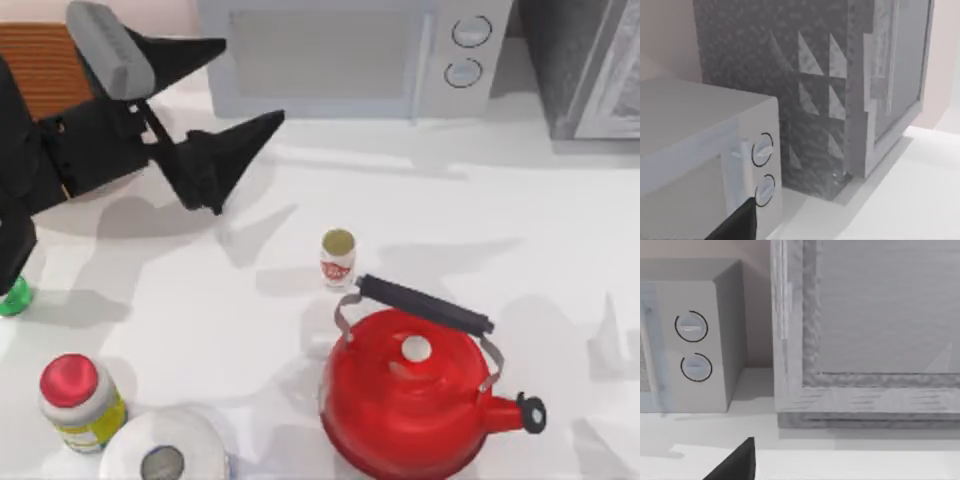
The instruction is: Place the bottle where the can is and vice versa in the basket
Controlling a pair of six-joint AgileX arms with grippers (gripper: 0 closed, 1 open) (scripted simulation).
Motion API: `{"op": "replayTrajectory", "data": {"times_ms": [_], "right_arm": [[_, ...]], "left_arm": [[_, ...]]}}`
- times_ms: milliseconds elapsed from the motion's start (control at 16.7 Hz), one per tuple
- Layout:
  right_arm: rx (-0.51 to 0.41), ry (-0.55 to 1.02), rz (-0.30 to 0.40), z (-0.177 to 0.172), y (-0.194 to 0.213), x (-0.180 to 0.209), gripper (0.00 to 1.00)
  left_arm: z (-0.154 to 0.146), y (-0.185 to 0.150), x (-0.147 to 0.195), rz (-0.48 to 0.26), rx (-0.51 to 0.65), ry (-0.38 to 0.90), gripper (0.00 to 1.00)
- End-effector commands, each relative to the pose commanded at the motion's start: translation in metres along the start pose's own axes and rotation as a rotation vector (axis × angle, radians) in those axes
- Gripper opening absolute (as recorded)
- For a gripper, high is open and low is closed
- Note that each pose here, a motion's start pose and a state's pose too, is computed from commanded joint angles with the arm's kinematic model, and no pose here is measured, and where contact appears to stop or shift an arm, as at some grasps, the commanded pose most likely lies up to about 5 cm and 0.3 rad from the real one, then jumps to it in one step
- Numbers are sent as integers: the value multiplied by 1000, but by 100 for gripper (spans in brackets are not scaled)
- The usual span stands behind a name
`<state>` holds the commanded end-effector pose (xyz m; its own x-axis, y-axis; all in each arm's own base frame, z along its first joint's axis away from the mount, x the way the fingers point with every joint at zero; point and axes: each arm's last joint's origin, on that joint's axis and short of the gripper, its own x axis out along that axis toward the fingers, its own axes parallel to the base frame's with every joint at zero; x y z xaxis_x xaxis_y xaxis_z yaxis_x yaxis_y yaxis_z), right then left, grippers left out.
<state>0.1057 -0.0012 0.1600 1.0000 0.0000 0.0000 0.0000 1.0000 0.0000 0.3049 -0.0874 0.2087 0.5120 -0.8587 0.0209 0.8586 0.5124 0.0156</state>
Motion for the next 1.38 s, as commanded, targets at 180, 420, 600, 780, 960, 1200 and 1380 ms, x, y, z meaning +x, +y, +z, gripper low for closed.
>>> {"op": "replayTrajectory", "data": {"times_ms": [180,420,600,780,960,1200,1380], "right_arm": [[0,0,0,0,0,0,100],[0,0,0,0,0,0,100],[0,0,0,0,0,0,100],[0,0,0,0,0,0,100],[0,0,0,0,0,0,100],[0,0,0,0,0,0,100],[0,0,0,0,0,0,100]], "left_arm": [[29,-38,-55,218,-22,9,100],[22,-89,-118,510,-37,17,100],[-1,-113,-149,714,-32,16,100],[-24,-124,-166,884,-20,20,100],[-39,-127,-175,998,-8,25,100],[-43,-128,-177,1033,-3,27,100],[-42,-128,-177,1028,-3,26,100]]}}
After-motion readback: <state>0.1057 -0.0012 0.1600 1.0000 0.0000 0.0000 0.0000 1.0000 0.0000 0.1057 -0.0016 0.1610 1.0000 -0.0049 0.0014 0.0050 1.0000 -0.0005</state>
